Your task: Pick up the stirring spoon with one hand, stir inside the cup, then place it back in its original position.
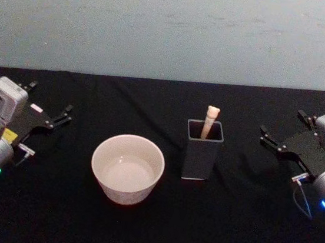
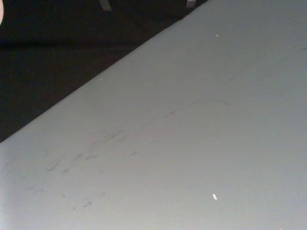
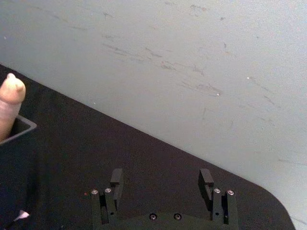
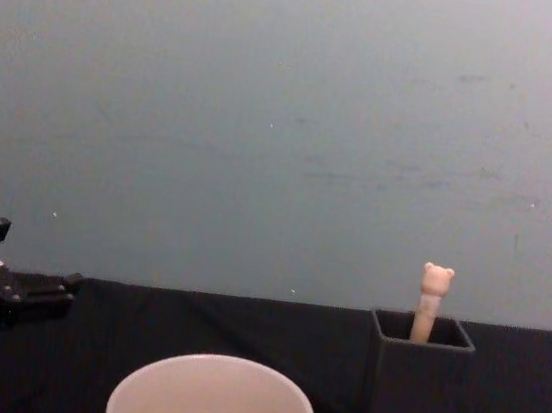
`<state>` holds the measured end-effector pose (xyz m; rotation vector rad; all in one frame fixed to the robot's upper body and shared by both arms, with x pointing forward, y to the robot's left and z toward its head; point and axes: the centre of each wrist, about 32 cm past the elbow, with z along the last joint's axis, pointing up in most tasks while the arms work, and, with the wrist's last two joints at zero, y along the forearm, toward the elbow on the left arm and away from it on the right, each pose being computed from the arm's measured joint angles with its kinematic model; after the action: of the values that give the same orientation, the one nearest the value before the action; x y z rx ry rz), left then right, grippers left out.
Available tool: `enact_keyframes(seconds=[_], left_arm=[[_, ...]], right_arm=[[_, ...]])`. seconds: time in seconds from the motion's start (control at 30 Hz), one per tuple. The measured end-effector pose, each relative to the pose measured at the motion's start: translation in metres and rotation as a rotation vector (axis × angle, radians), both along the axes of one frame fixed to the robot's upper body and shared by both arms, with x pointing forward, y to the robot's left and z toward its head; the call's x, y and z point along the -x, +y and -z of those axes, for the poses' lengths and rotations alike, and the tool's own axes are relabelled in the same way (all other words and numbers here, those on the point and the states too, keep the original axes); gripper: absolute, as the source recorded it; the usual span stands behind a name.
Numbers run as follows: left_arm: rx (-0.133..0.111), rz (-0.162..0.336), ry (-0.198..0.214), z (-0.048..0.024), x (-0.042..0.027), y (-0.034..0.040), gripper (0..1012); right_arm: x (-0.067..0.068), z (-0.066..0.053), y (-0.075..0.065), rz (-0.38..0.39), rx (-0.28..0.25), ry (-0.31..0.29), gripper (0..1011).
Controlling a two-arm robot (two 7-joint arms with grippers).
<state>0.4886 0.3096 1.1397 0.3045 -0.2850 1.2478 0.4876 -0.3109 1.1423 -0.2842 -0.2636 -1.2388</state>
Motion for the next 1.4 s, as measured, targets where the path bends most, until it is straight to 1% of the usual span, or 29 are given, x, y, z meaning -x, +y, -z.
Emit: enact_keyframes(seconds=[0.07, 0.17, 0.2, 0.27, 0.3, 0.37, 0.4, 0.5, 0.53, 0.6, 0.7, 0.73, 0.77, 0.83, 0.93, 1.03, 1.17, 1.27, 1.3, 1.4], left_arm=[[0.000, 0.000, 0.000, 0.0000, 0.0000, 0.0000, 1001], [0.000, 0.000, 0.000, 0.0000, 0.0000, 0.0000, 1001], [0.000, 0.000, 0.000, -0.0001, 0.0000, 0.0000, 1001], [0.000, 0.000, 0.000, 0.0000, 0.0000, 0.0000, 1001], [0.000, 0.000, 0.000, 0.0000, 0.0000, 0.0000, 1001], [0.000, 0.000, 0.000, 0.0000, 0.0000, 0.0000, 1001], [0.000, 0.000, 0.000, 0.0000, 0.0000, 0.0000, 1001], [0.000, 0.000, 0.000, 0.0000, 0.0000, 0.0000, 1001], [0.000, 0.000, 0.000, 0.0000, 0.0000, 0.0000, 1001], [0.000, 0.000, 0.000, 0.0000, 0.0000, 0.0000, 1001], [0.000, 0.000, 0.000, 0.0000, 0.0000, 0.0000, 1001], [0.000, 0.000, 0.000, 0.0000, 0.0000, 0.0000, 1001], [0.000, 0.000, 0.000, 0.0000, 0.0000, 0.0000, 1001], [0.000, 0.000, 0.000, 0.0000, 0.0000, 0.0000, 1001], [0.000, 0.000, 0.000, 0.0000, 0.0000, 0.0000, 1001], [0.000, 0.000, 0.000, 0.0000, 0.0000, 0.0000, 1001], [0.000, 0.000, 0.000, 0.0000, 0.0000, 0.0000, 1001], [0.000, 0.000, 0.000, 0.0000, 0.0000, 0.0000, 1001], [0.000, 0.000, 0.000, 0.0000, 0.0000, 0.0000, 1001], [0.000, 0.000, 0.000, 0.0000, 0.0000, 0.0000, 1001]], right_arm=[[0.001, -0.001, 0.000, -0.006, -0.012, 0.006, 1003], [0.004, -0.005, 0.000, -0.025, -0.047, 0.021, 1003], [0.005, -0.007, 0.000, -0.038, -0.066, 0.031, 1003], [0.007, -0.010, 0.000, -0.053, -0.088, 0.040, 1003], [0.009, -0.013, 0.000, -0.073, -0.113, 0.049, 1003], [0.011, -0.016, 0.000, -0.095, -0.139, 0.056, 1002], [0.012, -0.019, 0.000, -0.121, -0.165, 0.062, 1003], [0.014, -0.023, -0.001, -0.162, -0.197, 0.070, 1003], [0.014, -0.025, -0.001, -0.196, -0.216, 0.076, 1003], [0.015, -0.027, -0.001, -0.224, -0.231, 0.082, 1003], [0.014, -0.030, -0.001, -0.303, -0.265, 0.098, 1003], [0.014, -0.030, -0.001, -0.303, -0.265, 0.098, 1003], [0.013, -0.032, -0.001, -0.334, -0.276, 0.103, 1003], [0.012, -0.033, -0.002, -0.366, -0.283, 0.107, 1003], [0.004, -0.033, -0.004, -0.428, -0.286, 0.120, 1002], [-0.003, -0.032, -0.005, -0.449, -0.284, 0.128, 1003], [-0.021, -0.030, -0.005, -0.495, -0.280, 0.149, 1003], [-0.029, -0.029, -0.005, -0.515, -0.275, 0.153, 1003], [-0.034, -0.028, -0.004, -0.527, -0.271, 0.154, 1003], [-0.044, -0.027, -0.002, -0.544, -0.263, 0.155, 1003]])
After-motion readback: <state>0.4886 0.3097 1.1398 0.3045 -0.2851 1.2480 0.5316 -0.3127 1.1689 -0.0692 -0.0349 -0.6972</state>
